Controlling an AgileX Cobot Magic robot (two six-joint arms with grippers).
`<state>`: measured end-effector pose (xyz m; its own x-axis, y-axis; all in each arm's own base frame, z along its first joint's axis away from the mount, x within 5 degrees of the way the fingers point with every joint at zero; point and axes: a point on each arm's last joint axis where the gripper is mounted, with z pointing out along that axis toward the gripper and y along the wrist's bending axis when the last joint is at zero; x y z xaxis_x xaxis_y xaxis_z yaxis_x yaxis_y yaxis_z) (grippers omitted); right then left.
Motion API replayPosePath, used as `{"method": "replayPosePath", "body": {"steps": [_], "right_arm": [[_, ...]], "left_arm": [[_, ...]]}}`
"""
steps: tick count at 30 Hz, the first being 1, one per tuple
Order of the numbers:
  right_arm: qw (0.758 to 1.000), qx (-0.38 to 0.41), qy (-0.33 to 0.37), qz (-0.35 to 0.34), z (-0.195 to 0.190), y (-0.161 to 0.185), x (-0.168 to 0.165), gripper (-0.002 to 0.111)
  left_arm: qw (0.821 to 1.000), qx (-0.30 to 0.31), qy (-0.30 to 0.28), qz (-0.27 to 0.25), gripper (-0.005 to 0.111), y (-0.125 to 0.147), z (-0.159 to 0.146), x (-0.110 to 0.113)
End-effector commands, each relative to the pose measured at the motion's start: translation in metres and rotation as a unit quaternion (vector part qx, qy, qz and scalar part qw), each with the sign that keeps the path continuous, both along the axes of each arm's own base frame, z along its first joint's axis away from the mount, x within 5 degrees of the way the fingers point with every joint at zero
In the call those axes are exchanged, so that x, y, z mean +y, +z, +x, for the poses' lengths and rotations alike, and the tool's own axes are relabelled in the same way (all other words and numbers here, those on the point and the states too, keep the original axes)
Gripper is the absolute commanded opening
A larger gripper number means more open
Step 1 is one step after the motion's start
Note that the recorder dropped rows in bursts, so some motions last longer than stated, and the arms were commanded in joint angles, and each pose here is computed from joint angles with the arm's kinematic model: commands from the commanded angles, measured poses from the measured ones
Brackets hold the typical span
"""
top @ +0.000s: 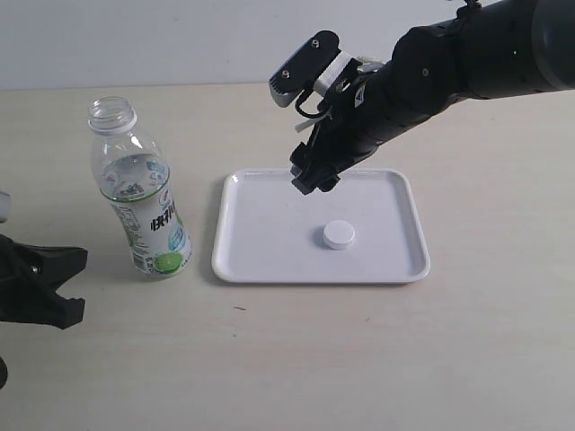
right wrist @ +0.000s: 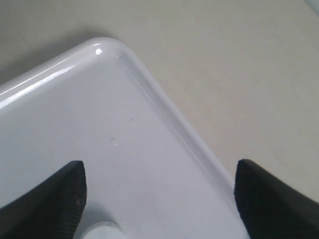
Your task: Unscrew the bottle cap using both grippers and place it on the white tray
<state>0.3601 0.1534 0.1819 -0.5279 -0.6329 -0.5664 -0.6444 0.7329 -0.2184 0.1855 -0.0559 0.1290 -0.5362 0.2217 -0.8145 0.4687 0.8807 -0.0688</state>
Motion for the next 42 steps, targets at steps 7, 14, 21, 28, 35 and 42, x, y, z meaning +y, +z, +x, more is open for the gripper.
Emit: {"method": "replayPosePath", "body": {"steps": [7,14,21,28,35,42], "right_arm": [[1.0,-0.006,-0.001,0.002,0.001,0.004,-0.001,0.077],[1.0,-0.006,-0.001,0.002,0.001,0.004,-0.001,0.077],[1.0,-0.006,-0.001,0.002,0.001,0.004,-0.001,0.077],[1.0,-0.006,-0.001,0.002,0.001,0.004,-0.001,0.077],[1.0,-0.006,-0.001,0.002,0.001,0.004,-0.001,0.077],[1.0,-0.006,-0.001,0.002,0.001,0.004,-0.001,0.077]], "left_arm": [[0.998,-0.006,0.061,-0.022,0.0,0.016,-0.003,0.007],[0.996,-0.02,0.083,-0.006,0.0,0.03,-0.011,0.013],[0.995,-0.05,0.088,-0.011,0.0,0.041,-0.021,0.015],[0.99,-0.106,0.095,-0.025,0.0,0.053,-0.036,0.019],[0.981,-0.159,0.109,-0.037,0.0,0.061,-0.054,0.024],[0.969,-0.214,0.108,-0.052,0.0,0.069,-0.071,0.027]]}}
